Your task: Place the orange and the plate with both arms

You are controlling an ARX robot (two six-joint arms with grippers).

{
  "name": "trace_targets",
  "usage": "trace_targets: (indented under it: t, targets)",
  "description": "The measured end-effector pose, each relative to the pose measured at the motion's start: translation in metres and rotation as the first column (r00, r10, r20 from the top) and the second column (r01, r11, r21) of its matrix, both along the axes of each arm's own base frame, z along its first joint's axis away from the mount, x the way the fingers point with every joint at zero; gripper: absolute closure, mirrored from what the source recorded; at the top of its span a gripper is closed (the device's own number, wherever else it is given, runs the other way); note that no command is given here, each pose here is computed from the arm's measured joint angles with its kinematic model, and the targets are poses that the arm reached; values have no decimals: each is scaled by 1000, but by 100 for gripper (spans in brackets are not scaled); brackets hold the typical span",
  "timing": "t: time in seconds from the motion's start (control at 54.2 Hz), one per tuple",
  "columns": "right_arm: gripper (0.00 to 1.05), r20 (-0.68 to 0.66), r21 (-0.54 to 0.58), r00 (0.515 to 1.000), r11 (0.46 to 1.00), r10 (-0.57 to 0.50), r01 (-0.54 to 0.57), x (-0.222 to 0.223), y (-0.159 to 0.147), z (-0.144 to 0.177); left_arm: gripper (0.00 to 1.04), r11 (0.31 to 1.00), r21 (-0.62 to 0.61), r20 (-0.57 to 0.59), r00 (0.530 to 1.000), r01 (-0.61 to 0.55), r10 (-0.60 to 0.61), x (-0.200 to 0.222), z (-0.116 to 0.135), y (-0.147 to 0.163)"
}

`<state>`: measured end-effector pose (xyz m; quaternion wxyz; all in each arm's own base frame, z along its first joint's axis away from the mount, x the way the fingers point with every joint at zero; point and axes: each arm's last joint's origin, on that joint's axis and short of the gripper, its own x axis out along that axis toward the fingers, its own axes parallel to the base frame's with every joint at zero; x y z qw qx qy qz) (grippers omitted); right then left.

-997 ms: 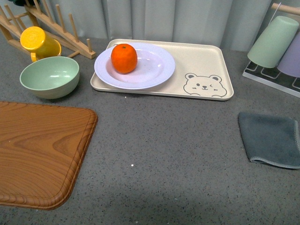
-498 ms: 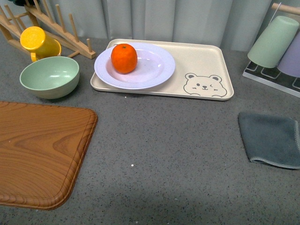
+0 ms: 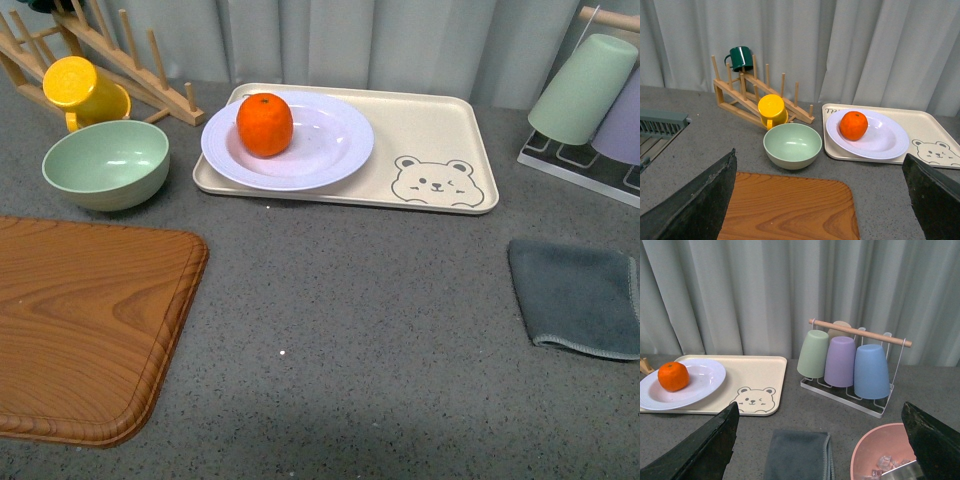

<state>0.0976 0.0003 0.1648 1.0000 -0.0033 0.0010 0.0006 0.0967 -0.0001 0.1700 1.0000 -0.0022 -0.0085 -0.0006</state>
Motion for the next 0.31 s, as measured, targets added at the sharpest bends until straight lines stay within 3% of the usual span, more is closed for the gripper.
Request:
trace_targets:
  t: [0.314]
  targets:
    - [9, 0, 0, 1000, 1000, 0, 0, 0, 0, 0, 7, 1000, 0, 0, 1000, 0, 0, 0, 0, 0]
